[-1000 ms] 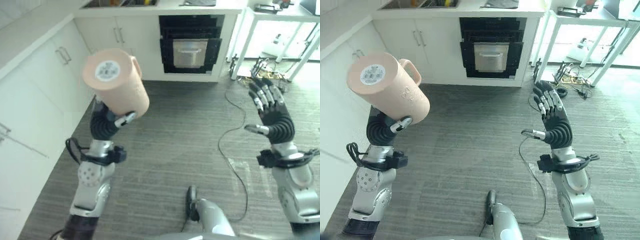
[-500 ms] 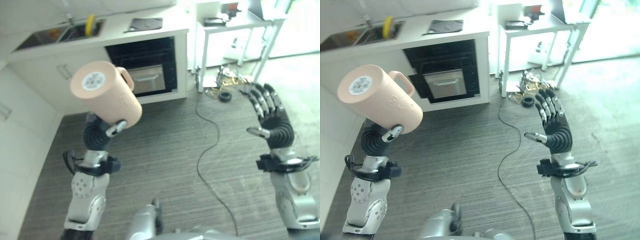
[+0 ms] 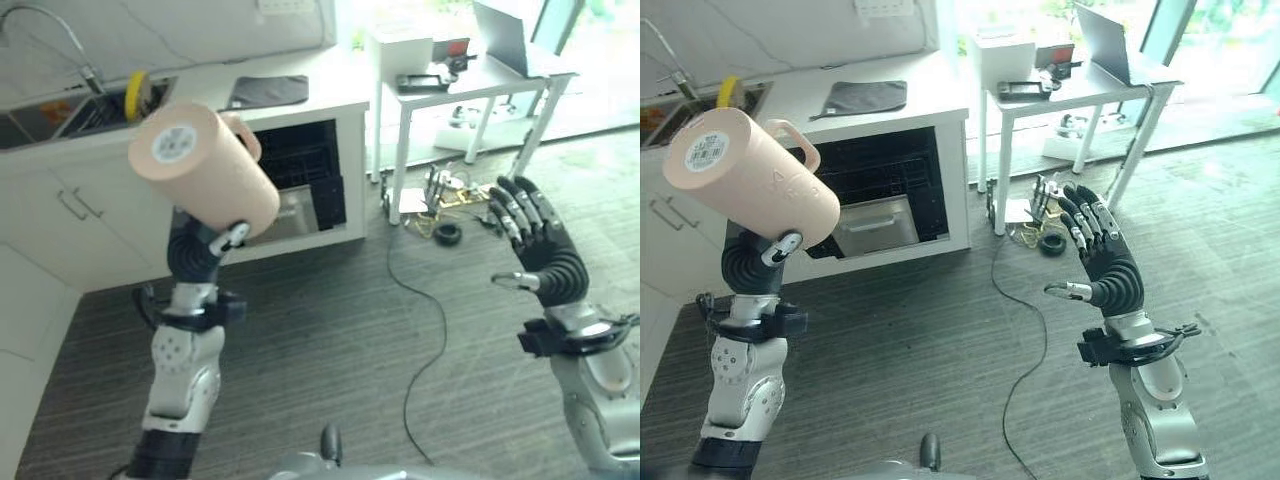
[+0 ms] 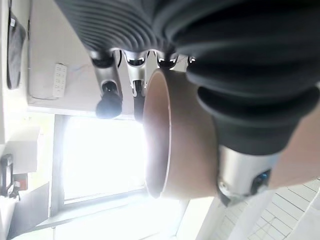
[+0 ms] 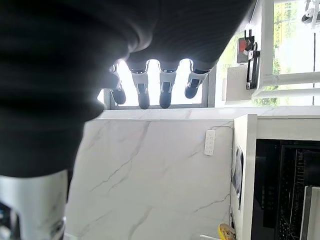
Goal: Place the dishes in the dishwasher.
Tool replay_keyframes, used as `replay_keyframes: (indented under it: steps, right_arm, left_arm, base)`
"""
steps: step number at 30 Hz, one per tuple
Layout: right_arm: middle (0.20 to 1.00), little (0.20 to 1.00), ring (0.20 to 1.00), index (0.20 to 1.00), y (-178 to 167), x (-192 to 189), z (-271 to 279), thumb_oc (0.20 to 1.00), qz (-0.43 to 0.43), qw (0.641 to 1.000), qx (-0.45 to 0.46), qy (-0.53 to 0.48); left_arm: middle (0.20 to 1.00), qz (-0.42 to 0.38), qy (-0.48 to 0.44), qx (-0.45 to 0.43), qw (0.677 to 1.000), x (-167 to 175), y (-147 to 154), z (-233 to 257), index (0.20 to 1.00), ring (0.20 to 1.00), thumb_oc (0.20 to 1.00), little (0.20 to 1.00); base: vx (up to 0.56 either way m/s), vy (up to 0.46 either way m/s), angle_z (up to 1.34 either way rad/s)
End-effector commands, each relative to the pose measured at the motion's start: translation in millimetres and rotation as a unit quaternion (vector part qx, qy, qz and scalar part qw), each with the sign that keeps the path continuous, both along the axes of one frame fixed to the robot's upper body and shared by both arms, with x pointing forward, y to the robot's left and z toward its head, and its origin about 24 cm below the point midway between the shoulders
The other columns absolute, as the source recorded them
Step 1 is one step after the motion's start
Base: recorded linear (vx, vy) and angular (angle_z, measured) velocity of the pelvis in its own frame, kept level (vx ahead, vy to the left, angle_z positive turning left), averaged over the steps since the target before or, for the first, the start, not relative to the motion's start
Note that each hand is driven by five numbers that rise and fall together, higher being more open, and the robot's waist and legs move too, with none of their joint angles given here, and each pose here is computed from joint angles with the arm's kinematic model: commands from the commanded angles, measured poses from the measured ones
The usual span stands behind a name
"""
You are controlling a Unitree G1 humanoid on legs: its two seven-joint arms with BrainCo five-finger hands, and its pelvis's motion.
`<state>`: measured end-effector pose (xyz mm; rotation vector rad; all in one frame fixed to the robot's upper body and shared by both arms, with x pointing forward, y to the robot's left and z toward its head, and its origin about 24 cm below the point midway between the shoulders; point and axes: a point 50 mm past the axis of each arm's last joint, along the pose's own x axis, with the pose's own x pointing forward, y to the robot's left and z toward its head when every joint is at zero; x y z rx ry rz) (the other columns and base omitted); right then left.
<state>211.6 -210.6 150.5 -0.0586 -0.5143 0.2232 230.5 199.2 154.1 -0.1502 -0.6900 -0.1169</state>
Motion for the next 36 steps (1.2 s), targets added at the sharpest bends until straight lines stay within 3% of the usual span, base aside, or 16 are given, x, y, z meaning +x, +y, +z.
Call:
replay_keyframes:
  steps: [1,12,36]
  right_arm:
    - [1.000,1.000,1.000,1.000,3,-2,24,1.000,-0.010,0.997,0.011,-0.078]
    - [1.000,1.000,1.000,1.000,18,2,13,1.000,0.014,0.998,-0.005,-0.054]
    - [1.000,1.000,1.000,1.000,1,6,23,1.000,-0.015,0.998,0.001,-0.063]
  left_arm:
    - [0.200,0.012,-0.061,0.028,0.998,-15,12,26,0.200,0.200,0.200,0.200]
    - [0.200,0.025,-0.050,0.014,0.998,-19,15,26,0.200,0.200,0.200,0.200]
    - [0.200,0.020,-0.061,0.016,0.998,-20,11,26,0.200,0.200,0.200,0.200]
  base:
    - [0.20,0.203,0.45]
    - [0.17,0.194,0.25]
    - [0.21,-0.243,0.20]
